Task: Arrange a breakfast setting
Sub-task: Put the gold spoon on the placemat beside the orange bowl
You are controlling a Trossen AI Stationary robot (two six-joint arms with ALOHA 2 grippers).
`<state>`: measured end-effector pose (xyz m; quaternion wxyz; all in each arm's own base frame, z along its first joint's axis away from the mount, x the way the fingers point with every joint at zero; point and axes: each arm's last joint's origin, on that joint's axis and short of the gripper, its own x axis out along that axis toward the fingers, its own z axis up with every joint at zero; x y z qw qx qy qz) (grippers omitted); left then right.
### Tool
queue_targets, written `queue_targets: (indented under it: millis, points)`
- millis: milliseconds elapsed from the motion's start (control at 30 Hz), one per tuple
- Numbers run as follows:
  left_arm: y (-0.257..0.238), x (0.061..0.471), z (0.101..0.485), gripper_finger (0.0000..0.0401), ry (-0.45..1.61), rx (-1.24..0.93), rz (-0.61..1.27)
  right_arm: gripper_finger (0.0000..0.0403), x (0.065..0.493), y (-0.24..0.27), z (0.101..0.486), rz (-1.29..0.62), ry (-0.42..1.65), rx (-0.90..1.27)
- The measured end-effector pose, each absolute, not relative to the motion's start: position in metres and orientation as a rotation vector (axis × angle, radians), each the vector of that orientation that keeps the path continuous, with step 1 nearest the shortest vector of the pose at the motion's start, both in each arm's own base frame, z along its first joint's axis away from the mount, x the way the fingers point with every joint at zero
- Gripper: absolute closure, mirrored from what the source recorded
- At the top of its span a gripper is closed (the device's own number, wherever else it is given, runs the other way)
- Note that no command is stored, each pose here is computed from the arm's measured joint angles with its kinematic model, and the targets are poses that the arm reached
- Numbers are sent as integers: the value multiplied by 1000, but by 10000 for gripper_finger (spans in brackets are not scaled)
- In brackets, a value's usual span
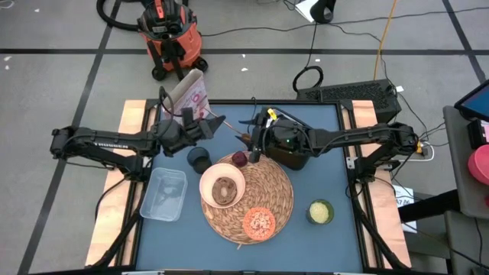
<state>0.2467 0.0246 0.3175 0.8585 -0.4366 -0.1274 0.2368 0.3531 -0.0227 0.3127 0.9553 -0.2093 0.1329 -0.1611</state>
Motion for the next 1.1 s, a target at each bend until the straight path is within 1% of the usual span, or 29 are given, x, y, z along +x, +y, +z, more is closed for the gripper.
queue_targets:
  millis: [233, 433, 633, 900, 1000, 1100]
  points:
    - [25, 247, 318, 364, -268, -917, 497, 203, 353, -23, 312, -327, 270, -425]
    - [25, 254, 313, 364, -269, -924, 495, 204, 351, -21, 299, -264, 292, -427]
    - [25, 262, 305, 364, -247, -946, 488, 204, 351, -25, 298, -279, 298, -430]
    - [21, 264, 305, 364, -247, -952, 454, 206, 350, -28, 296, -286, 323, -428]
    - [21, 264, 306, 364, -248, -953, 453, 219, 350, -28, 296, -287, 322, -428]
    - [21, 264, 306, 364, -247, -952, 454, 246, 350, -28, 296, -287, 324, -429]
